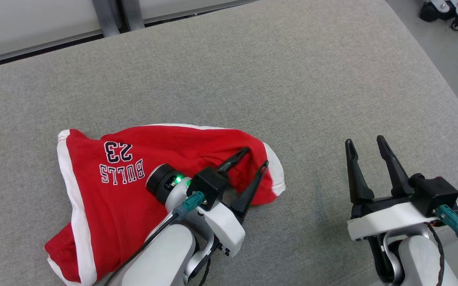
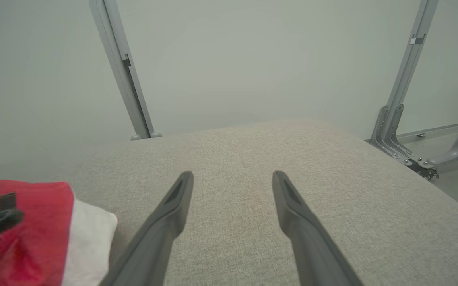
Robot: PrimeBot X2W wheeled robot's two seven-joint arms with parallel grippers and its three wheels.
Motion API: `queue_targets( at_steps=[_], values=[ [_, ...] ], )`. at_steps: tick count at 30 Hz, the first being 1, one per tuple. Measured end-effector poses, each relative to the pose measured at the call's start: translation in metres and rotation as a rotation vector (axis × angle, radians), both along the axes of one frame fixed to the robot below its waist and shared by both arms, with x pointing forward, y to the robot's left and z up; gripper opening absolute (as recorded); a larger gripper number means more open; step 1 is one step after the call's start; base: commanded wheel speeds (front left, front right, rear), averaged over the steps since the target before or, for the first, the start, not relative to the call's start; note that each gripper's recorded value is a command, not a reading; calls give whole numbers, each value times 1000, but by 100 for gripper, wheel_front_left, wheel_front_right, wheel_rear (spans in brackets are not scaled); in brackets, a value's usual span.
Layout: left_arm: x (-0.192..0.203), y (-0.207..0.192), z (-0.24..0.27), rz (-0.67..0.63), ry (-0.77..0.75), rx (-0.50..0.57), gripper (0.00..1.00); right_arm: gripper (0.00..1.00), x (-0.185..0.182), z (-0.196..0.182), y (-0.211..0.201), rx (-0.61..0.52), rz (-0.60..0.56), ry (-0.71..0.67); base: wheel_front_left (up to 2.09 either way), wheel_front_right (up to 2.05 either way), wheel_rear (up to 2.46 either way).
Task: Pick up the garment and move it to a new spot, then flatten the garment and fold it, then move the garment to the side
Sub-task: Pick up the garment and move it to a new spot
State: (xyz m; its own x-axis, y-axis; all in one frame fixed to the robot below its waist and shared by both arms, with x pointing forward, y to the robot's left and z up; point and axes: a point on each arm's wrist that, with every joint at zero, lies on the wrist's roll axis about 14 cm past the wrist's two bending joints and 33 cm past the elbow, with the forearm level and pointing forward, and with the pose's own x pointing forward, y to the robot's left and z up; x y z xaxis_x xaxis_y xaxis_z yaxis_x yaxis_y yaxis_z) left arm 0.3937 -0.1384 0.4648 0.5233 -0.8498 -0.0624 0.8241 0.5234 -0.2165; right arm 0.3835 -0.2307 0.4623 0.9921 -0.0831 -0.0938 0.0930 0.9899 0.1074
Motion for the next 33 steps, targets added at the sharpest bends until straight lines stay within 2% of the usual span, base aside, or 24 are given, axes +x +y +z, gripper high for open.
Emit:
queue_targets(
  at_steps=[4,9,12,19,24,28,33],
  values=[
    [1,0,-1,-2,-36,-15,100,100,5,-4,2,-1,6,5,0,0,0],
    [20,31,15,118,-107,-46,100,100,15,2,16,2,53,-21,0,0,0],
    [37,64,23,234,-139,-45,100,100,22,6,28,-4,93,-33,0,0,0],
    [60,171,27,570,-155,9,100,100,32,20,56,-11,185,-61,0,0,0],
    [54,248,36,782,-173,28,100,100,32,27,72,-9,236,-75,0,0,0],
    [30,294,38,891,-176,52,100,100,25,34,83,-7,268,-81,0,0,0],
    [12,308,38,923,-168,52,100,100,16,38,86,-10,278,-83,0,0,0]
  ],
)
